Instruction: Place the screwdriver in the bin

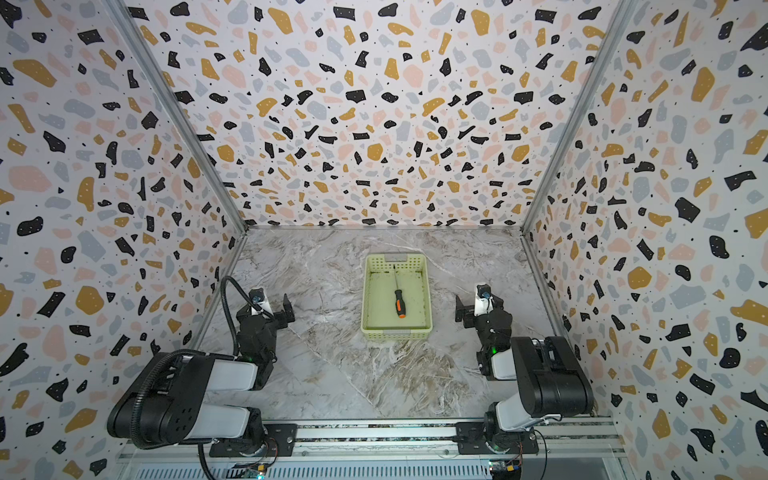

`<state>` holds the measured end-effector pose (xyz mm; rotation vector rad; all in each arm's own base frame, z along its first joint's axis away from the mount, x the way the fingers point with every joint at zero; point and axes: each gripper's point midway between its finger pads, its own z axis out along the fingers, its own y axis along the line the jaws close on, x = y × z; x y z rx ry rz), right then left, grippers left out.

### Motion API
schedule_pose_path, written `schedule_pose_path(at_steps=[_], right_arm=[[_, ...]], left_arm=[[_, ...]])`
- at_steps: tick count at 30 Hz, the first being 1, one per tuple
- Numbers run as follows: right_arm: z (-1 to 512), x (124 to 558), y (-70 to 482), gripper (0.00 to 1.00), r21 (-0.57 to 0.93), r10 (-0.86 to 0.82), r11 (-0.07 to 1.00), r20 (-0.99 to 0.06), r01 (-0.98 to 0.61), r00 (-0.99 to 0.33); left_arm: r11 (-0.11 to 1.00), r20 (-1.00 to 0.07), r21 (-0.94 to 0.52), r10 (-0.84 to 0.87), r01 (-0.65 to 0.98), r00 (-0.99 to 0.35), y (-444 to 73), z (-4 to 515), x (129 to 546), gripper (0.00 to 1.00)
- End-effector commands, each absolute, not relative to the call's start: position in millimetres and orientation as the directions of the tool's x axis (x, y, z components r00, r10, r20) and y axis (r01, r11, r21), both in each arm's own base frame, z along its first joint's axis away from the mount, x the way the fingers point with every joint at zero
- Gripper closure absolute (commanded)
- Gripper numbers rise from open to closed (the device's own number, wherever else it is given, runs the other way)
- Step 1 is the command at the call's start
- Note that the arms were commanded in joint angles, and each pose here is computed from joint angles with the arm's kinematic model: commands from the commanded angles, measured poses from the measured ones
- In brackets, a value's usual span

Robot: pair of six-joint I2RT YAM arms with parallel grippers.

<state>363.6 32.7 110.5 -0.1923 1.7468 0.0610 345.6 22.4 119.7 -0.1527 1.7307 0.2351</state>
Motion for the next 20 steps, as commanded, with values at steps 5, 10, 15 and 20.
schedule_pose_path(at_steps=[5, 10, 15, 20], right_arm=[[123.0, 368.2, 33.7, 0.01, -0.075, -0.098, 0.983, -0.986, -0.167, -0.133], [122.8, 368.2, 33.8, 0.01, -0.074, -0.097, 0.983, -0.986, -0.168, -0.134], [122.3, 368.8, 33.8, 0.01, -0.075, -0.099, 0.983, -0.986, -0.168, -0.136], [122.7, 368.4, 33.8, 0.01, -0.076, -0.099, 0.983, -0.986, -0.168, -0.135]], left_arm=[[0.969, -0.992, 0.047, 0.018, -0.243, -0.122, 24.1, 134.1, 350.9, 0.01], [0.969, -0.992, 0.048, 0.019, -0.242, -0.123, 24.0, 133.8, 350.9, 0.01], [0.969, -0.992, 0.049, 0.019, -0.243, -0.124, 24.1, 133.6, 350.9, 0.0], [0.969, -0.992, 0.048, 0.018, -0.243, -0.124, 24.1, 133.6, 350.9, 0.0]])
